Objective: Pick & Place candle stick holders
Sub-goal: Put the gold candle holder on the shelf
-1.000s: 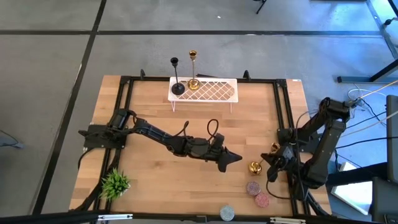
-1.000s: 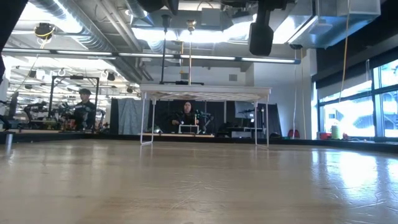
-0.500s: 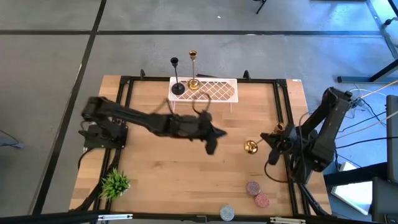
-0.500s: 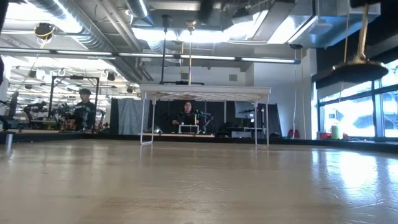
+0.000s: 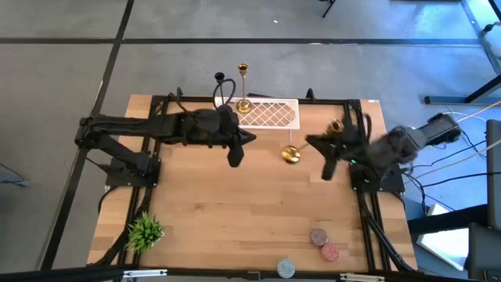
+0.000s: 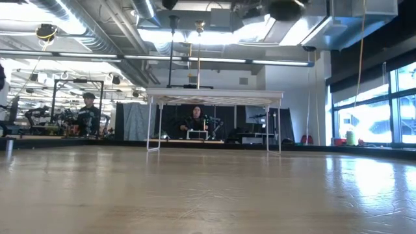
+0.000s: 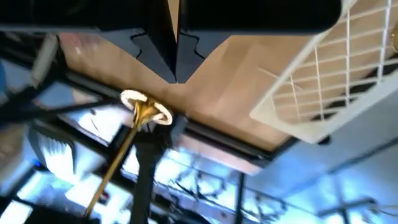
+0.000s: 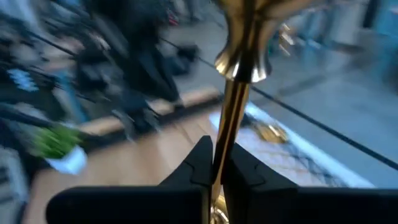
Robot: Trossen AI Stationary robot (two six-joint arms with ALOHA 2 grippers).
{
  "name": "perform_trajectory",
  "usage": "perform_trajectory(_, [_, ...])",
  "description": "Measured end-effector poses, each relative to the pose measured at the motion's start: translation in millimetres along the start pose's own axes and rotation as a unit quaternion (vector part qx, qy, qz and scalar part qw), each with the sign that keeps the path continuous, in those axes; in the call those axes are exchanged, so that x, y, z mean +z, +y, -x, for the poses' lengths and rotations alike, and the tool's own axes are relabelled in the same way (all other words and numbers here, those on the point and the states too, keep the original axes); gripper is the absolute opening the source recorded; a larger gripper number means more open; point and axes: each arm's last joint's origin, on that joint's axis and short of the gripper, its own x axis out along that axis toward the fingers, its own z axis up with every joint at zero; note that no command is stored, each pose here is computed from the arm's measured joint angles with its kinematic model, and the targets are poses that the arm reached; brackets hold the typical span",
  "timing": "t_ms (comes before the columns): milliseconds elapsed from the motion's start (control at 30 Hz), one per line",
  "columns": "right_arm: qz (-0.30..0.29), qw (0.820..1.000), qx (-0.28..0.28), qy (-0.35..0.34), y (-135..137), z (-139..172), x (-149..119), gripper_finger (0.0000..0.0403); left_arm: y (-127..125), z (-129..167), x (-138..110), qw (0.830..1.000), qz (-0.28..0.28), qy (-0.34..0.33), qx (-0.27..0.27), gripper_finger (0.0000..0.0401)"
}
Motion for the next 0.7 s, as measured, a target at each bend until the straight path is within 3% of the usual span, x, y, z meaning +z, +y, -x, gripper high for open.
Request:
perform_trajectory(67, [-0.007, 0.999, 0.019, -0.027, -1, -17, 11, 0.0015, 9, -1, -4, 1.0, -0.008, 0.014, -0.014, 0.0002])
perform_trajectory(167, [-0.006, 1.0, 0.006, -0.028, -8, -38, 13, 0.0015, 22, -2, -10, 0.999, -0.021, 0.029, -0.035, 0.0001])
perform_trajectory(467, [-0.051, 0.995, 0.053, 0.067, -8, -111, -7, 0.0015, 41, -6, -7, 0.987, -0.038, 0.004, -0.154, 0.0013])
perform_trajectory(700, [-0.029, 0.997, 0.044, 0.062, 0, -132, 15, 0.0015, 42, -14, -14, 0.987, -0.051, 0.027, -0.151, 0.0067])
